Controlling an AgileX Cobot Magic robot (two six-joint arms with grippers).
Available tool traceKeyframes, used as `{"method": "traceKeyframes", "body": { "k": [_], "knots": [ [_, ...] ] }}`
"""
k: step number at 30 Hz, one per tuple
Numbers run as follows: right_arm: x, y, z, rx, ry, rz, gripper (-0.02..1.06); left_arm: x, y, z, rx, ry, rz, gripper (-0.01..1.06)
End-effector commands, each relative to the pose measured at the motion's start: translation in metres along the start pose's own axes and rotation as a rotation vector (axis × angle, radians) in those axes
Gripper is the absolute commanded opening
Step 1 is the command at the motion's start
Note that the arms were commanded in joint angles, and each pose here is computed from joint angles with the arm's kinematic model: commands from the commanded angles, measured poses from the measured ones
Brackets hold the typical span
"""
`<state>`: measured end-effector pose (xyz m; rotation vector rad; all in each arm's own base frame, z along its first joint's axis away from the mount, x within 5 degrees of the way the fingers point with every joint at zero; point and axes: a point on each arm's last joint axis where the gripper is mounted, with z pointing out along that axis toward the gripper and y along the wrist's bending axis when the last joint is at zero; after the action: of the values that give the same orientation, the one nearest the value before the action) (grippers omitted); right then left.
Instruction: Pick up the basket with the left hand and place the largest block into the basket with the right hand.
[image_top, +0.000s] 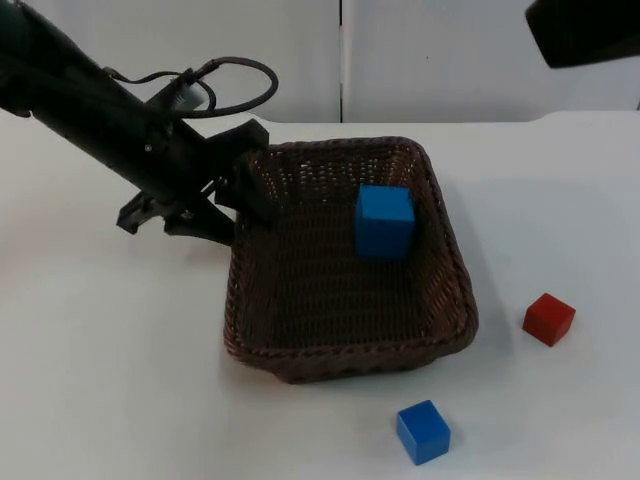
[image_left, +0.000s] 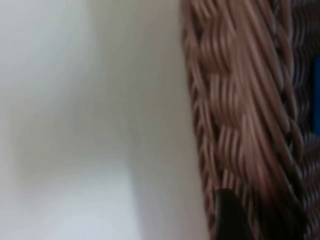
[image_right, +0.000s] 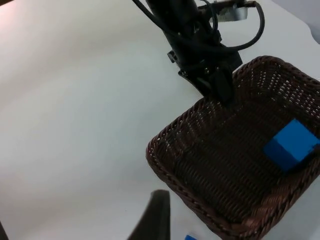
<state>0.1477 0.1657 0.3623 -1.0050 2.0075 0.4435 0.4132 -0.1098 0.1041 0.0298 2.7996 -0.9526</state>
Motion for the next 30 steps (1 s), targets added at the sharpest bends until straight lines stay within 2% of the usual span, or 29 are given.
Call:
{"method": "traceKeyframes", "body": {
  "k": [1, 9, 15, 21, 23, 30],
  "knots": [
    [0.0, 0.0, -0.002, 0.009, -0.002, -0.02, 0.81, -0.003, -0.006, -0.01, -0.035, -0.017, 0.023, 0.45],
    [0.0, -0.001, -0.002, 0.015, -0.005, -0.029, 0.81, -0.005, -0.013, -0.022, -0.049, -0.035, 0.043, 0.45],
    [-0.001, -0.002, -0.002, 0.028, -0.017, -0.043, 0.81, -0.004, -0.019, -0.037, -0.096, -0.031, 0.071, 0.45],
    [-0.005, -0.002, -0.002, 0.032, -0.058, -0.044, 0.81, -0.001, -0.035, -0.058, -0.087, -0.026, 0.119, 0.45],
    [-0.007, -0.002, -0.002, 0.034, -0.079, -0.044, 0.81, 0.003, -0.043, -0.063, -0.095, -0.013, 0.155, 0.45],
    [-0.009, -0.002, -0.002, 0.036, -0.101, -0.044, 0.81, 0.026, -0.053, -0.064, -0.116, -0.005, 0.178, 0.45]
  ]
}}
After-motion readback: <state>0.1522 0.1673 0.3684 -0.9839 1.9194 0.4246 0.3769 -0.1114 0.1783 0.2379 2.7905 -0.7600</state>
